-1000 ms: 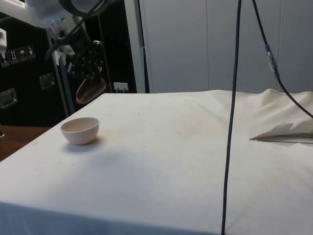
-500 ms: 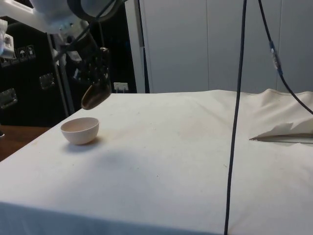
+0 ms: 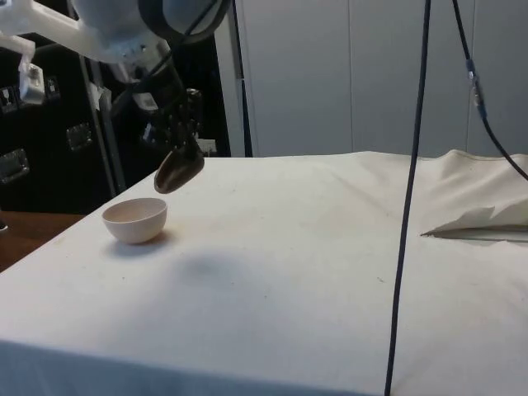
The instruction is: Pour the coffee beans from the cup into the bowl.
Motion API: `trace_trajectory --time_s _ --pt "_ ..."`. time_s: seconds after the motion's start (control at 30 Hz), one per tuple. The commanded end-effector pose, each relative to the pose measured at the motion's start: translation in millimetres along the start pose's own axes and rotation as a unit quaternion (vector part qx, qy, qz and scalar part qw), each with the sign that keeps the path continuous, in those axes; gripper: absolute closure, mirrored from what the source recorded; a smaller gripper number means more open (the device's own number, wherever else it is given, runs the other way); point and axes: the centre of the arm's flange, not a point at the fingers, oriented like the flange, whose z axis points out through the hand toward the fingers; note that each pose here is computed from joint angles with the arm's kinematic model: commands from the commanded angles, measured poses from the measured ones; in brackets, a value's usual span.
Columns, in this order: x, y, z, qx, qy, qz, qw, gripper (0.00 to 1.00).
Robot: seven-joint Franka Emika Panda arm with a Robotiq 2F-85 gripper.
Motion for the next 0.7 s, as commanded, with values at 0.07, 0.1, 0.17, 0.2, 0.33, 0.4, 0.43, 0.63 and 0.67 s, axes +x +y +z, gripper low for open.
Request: trace_trajectory --time_s 0.07,0.1,0.17,0.2,0.33,0.4,0.43,0.63,0.67 --pt "-6.5 1.1 5.9 0.016 0.0 -0.009 0.99984 1.0" --pt "-8.4 1.1 7.9 0.018 -0.001 -0.011 0.99979 1.0" --pt "-13.5 0.6 13.3 0.023 -0.003 -0.017 0.99958 1.0" --pt "-11.3 0.5 13.5 0.012 -0.004 -0.014 0.99982 1.0" --pt "-19.1 1.4 19.8 0.029 -0.004 -0.026 0.99924 1.0" --pt "-20.6 4.3 22.0 0.03 -0.002 -0.032 0.99903 1.0" --pt "-21.3 5.5 22.4 0.03 -0.001 -0.035 0.99894 1.0" --pt "-23.0 10.8 25.5 0.029 0.002 -0.046 0.9985 1.0" --pt "-24.1 12.7 26.7 0.029 0.004 -0.051 0.99826 1.0"
